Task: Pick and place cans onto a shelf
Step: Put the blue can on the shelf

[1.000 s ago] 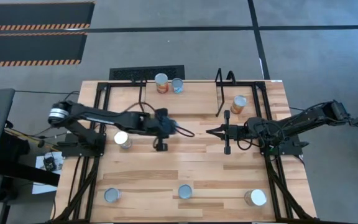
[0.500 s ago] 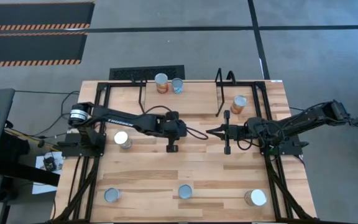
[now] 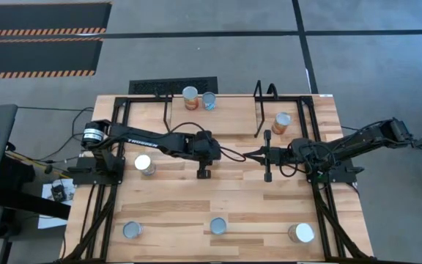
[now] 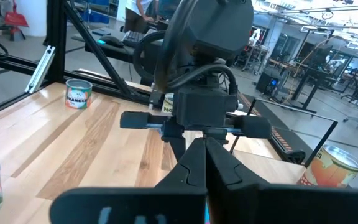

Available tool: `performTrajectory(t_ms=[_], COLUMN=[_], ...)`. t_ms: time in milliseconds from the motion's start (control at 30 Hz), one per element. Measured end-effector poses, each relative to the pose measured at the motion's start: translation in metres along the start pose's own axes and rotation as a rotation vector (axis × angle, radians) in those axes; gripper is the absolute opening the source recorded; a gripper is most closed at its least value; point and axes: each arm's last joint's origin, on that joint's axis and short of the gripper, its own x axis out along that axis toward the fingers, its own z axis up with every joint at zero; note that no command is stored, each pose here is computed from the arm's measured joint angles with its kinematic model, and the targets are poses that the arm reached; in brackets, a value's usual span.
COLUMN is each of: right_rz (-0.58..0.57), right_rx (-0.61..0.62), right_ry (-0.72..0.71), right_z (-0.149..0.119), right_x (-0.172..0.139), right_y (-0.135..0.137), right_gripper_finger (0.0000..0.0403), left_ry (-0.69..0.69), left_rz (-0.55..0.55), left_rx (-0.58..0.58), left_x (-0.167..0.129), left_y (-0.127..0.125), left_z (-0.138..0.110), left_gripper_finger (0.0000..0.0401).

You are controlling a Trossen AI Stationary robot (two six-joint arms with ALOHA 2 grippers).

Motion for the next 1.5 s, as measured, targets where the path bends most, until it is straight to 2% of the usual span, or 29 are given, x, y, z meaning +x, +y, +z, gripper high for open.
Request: performTrajectory(t_ms=[267, 433, 567, 800, 1067, 1267, 1500], right_rz=[0.0, 0.0, 0.001, 0.0, 0.008, 0.032, 0.081], right_rx=[0.0, 0.001, 0.016, 0.067, 0.105, 0.071, 0.084], right_ry=[0.0, 0.0, 0.002, 0.001, -0.01, 0.037, 0.122], right_z=[0.0, 0.0, 0.0, 0.0, 0.009, 0.016, 0.036], right_x=[0.0, 0.0, 0.0, 0.001, 0.009, 0.039, 0.072], right_y=[0.0, 0.0, 0.0, 0.0, 0.001, 0.008, 0.019], right_gripper_finger=[0.0008, 0.0008, 0.0008, 0.0008, 0.0008, 0.0008, 0.0033], left_ry=[-0.102, -0.166, -0.241, -0.385, -0.643, -0.813, -0.897], left_rz=[-0.034, -0.026, -0.059, -0.064, -0.068, -0.094, -0.074], left_rx=[0.007, 0.009, 0.002, -0.056, -0.109, -0.15, -0.181], left_x=[-0.031, -0.064, -0.084, -0.118, -0.149, -0.144, -0.133], left_y=[0.006, 0.012, 0.015, 0.02, 0.02, 0.02, 0.022], left_z=[0.014, 0.015, 0.004, -0.039, -0.097, -0.142, -0.181], left_gripper_finger=[0.0056, 0.0031, 0.0004, 0.0001, 0.0, 0.0, 0.0])
